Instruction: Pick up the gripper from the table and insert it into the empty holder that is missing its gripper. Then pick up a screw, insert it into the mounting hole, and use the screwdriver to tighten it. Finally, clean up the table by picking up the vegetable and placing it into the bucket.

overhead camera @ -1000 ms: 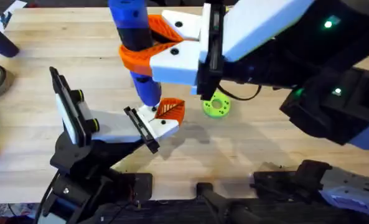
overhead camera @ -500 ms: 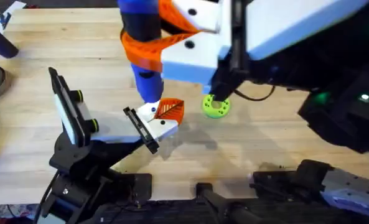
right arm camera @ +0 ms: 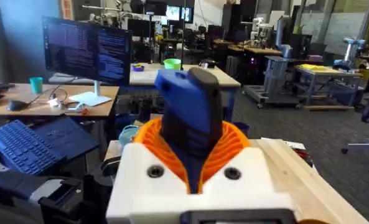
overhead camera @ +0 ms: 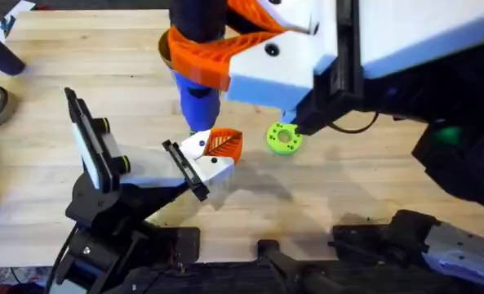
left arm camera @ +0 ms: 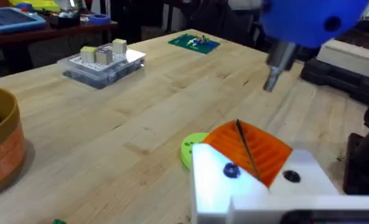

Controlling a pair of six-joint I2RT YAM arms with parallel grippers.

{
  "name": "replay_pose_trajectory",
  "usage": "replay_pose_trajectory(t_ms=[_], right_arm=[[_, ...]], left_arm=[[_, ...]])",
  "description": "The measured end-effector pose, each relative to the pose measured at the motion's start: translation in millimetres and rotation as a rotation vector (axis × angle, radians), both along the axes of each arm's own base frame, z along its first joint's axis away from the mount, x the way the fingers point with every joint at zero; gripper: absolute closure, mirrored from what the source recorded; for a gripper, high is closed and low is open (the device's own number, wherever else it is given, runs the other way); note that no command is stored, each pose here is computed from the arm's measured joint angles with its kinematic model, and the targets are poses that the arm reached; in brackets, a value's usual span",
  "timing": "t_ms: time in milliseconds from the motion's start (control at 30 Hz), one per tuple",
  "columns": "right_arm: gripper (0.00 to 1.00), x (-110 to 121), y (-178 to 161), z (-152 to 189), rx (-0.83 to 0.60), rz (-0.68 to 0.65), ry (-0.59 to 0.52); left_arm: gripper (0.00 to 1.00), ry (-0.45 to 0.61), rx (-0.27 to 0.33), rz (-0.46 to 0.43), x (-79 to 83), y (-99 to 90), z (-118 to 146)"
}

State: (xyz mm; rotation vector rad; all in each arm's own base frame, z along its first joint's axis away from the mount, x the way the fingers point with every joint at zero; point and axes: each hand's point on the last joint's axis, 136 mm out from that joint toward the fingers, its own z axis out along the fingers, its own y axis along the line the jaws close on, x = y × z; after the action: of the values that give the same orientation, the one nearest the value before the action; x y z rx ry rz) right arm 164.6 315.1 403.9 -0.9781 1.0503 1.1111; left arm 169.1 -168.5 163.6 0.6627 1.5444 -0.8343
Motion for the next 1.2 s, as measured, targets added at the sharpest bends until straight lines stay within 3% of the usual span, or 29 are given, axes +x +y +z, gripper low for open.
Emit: replay_pose_trajectory(t_ms=[400,833,1200], right_arm=[[0.951,0.9,1.1,-4.7,-0.016,0.0,0.015],[0.95,15.1,17.0,-39.9,-0.106,0.003,0.098],[0.949,19.3,21.5,-42.0,-0.094,0.01,0.132]], left_arm=[[0.991,0.0,0.0,0.0,0.0,0.0,-0.1],[0.991,0.0,0.0,0.0,0.0,0.0,-0.1],[0.991,0.0,0.0,0.0,0.0,0.0,-0.1]])
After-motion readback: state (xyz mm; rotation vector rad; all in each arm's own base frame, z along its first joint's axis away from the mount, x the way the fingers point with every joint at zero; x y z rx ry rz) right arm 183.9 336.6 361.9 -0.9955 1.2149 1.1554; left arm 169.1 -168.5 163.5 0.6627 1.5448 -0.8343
